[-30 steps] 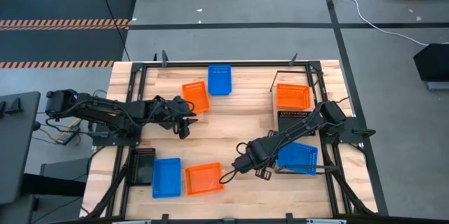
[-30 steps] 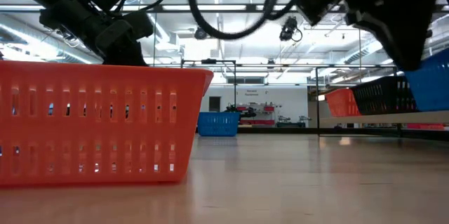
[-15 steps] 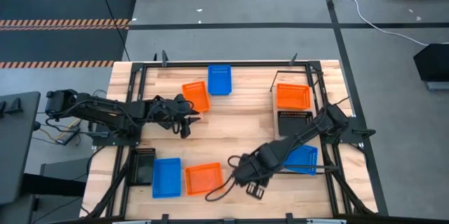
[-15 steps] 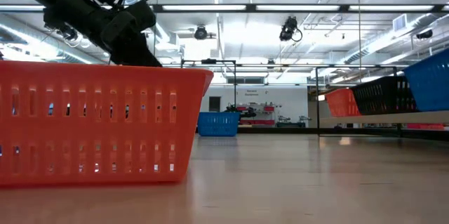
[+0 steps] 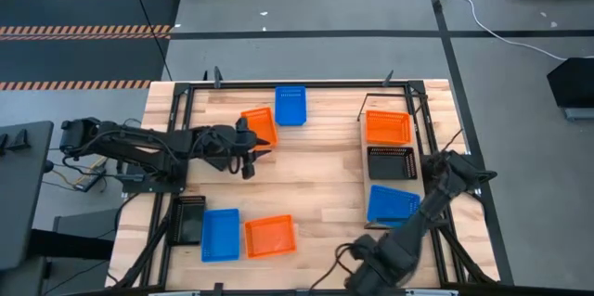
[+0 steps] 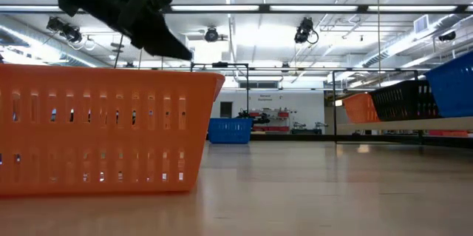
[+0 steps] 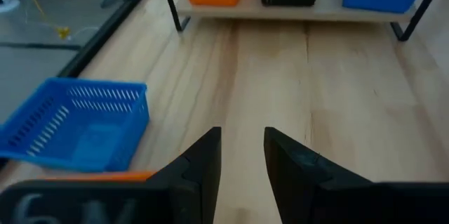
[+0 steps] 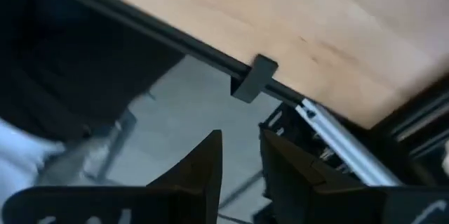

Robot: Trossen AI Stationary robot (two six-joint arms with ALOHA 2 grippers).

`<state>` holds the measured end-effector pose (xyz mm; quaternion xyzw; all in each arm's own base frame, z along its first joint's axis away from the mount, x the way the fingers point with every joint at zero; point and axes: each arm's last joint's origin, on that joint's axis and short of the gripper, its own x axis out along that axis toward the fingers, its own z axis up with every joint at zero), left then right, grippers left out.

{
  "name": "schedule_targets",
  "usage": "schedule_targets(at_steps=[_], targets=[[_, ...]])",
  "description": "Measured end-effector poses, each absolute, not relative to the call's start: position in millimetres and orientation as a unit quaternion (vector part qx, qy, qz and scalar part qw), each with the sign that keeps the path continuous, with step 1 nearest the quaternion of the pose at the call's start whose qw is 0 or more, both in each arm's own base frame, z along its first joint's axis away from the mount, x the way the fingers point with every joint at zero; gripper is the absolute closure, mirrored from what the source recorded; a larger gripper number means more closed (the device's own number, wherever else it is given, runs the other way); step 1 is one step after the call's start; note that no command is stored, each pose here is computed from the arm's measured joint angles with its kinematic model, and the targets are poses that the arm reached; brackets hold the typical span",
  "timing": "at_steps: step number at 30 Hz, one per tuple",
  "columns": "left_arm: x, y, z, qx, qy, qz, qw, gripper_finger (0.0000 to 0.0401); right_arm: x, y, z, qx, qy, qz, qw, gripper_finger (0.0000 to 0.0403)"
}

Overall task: Stack baskets on shelf by color
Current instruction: Stack the top orange bin on top of the orange bin on the shelf

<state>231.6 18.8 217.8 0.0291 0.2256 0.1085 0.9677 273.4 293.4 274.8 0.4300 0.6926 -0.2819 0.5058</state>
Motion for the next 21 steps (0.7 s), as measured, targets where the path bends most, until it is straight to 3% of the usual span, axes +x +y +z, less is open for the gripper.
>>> schedule_targets(at_steps=[7, 21], targets=[[237.2, 20.0, 234.0, 0.030, 0.201, 0.111, 0.973, 0.0284, 242.3, 315.5, 262.6, 0.468, 0.632, -0.396, 0.475, 0.0298], [236.8, 19.4, 232.9, 0.030, 0.209, 0.109, 0.971, 0.0284, 228.0, 280.3, 228.6, 0.361, 0.586, -0.562, 0.458, 0.0298]])
